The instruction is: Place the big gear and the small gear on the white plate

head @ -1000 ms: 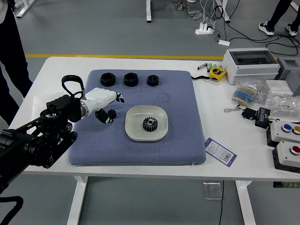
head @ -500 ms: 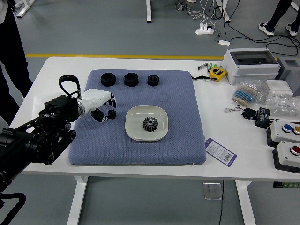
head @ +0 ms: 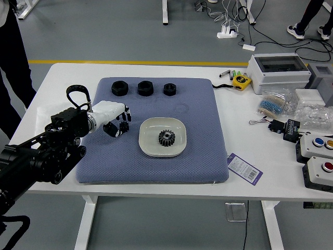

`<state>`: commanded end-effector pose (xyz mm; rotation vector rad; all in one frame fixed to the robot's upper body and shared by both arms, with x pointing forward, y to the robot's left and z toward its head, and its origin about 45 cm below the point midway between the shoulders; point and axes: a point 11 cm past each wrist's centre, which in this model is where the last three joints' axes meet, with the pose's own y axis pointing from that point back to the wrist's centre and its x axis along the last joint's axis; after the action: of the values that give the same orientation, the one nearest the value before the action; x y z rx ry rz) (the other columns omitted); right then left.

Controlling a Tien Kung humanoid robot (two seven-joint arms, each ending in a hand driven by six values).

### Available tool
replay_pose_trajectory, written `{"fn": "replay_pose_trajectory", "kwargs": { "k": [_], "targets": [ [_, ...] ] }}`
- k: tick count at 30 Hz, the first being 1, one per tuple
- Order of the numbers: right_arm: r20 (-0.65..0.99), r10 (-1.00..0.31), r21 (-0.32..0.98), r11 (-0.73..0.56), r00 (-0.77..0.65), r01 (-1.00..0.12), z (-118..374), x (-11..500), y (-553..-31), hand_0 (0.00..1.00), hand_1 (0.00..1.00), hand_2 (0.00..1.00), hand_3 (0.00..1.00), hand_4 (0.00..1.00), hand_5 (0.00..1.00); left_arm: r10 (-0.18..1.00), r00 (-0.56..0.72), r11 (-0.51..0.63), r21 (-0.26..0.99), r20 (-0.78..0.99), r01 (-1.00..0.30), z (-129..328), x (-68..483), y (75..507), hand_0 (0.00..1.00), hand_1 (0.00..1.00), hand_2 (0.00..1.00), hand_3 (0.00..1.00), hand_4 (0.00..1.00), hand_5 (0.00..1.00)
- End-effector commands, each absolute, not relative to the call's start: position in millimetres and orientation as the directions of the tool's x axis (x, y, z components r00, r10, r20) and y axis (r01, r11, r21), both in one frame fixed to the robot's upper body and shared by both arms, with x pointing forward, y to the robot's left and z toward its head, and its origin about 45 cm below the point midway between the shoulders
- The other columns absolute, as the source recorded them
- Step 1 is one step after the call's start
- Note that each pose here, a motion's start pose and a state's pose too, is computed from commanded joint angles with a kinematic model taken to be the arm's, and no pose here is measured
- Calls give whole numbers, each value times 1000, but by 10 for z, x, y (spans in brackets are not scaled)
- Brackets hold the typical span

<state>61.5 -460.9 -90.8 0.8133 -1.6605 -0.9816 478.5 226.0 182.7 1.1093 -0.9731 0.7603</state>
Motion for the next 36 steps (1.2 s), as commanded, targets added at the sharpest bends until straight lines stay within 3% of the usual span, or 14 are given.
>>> {"fn": "replay_pose_trajectory", "kwargs": {
  "k": [7,8,20,25,26,36],
  "targets": [
    [415,-868,894,444,-272,-56,-907,618,-4610,683,659,736,584,799,717,54,394,298,362,917,-883,1815,4777,2247,535,570,616,585,723,2],
    [414,-868,894,444,-273,-56,-907,619,-4609,683,659,736,583,800,717,55,396,297,363,917,-883,1806,4775,2253,501,522,555,572,673,2],
    [414,-868,894,445,-273,-56,-908,616,-4609,683,659,736,583,800,717,65,414,290,380,908,-878,1736,4755,2277,446,479,515,561,628,2],
    [415,-868,894,444,-272,-53,-911,600,-4607,683,659,736,583,800,717,74,419,294,381,905,-877,1719,4742,2272,446,479,515,561,628,2],
    [415,-868,894,444,-272,-53,-911,600,-4607,683,660,736,584,801,717,75,419,294,381,905,-876,1718,4741,2271,379,441,491,564,687,2],
    [417,-868,895,444,-268,-45,-919,551,-4606,683,660,736,584,801,718,92,391,304,348,916,-887,1860,4760,2273,354,428,478,561,710,2]
  ]
}}
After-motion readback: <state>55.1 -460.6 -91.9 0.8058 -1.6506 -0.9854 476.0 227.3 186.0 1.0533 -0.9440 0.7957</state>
